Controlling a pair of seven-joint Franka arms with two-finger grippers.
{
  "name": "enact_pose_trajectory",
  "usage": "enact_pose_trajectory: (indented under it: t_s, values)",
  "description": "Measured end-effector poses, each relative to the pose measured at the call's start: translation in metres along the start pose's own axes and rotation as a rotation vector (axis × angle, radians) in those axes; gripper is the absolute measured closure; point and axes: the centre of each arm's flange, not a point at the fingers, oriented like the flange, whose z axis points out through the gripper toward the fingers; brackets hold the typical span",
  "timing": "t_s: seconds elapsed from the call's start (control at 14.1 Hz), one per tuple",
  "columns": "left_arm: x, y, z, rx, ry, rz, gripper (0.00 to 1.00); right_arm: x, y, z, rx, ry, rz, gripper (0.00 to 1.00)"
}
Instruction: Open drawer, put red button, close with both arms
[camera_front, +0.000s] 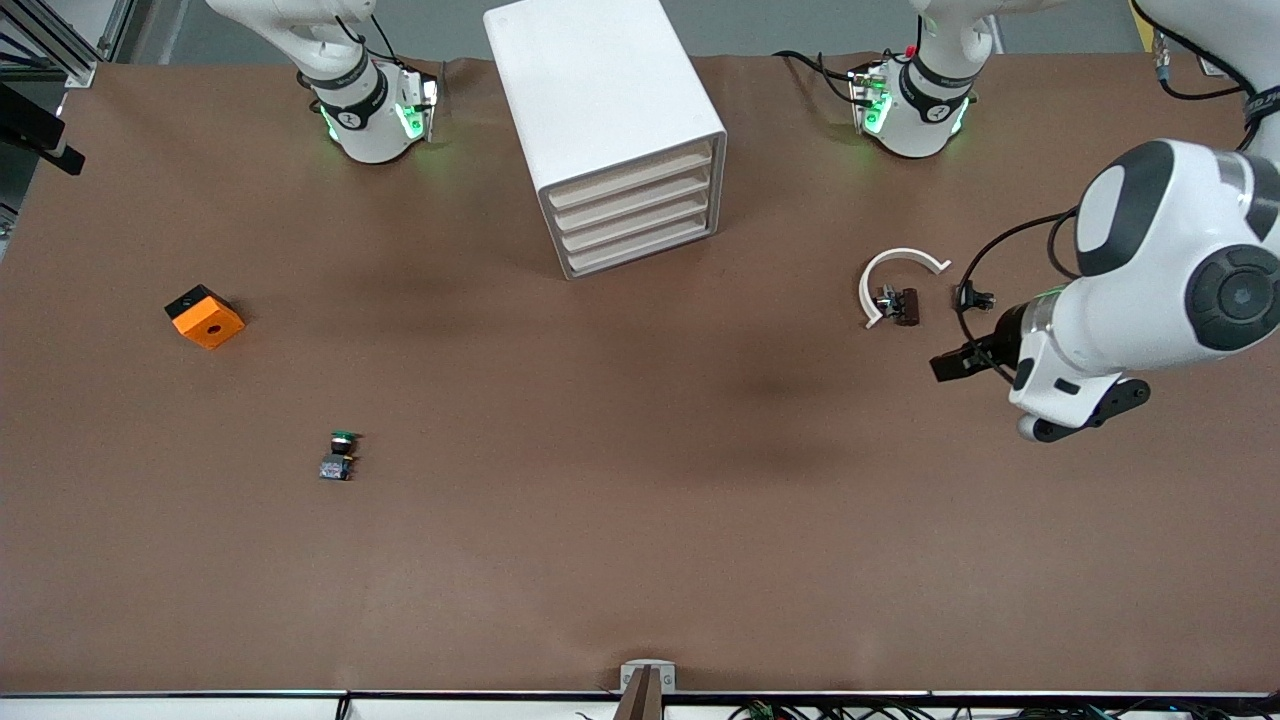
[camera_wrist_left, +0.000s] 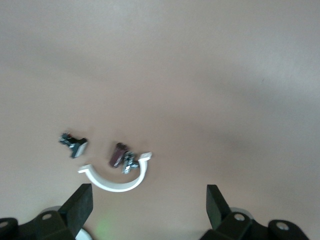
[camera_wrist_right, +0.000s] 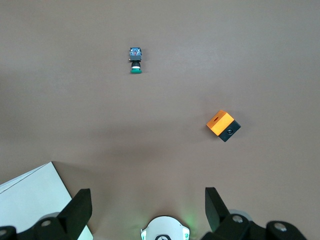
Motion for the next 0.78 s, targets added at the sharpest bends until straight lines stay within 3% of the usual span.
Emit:
enact_pose_trajectory:
  t_s: [0.43, 0.78]
  values:
    - [-0.034, -0.093, -0.038, -0.009, -0.006, 0.153, 0.00, 0.000, -0.001, 0.000, 0.000, 0.001, -0.002, 0.00]
    - [-0.066, -0.157, -0.037, -0.038, -0.011, 0.222, 0.00, 0.001, -0.002, -0.001, -0.001, 0.015, -0.004, 0.00]
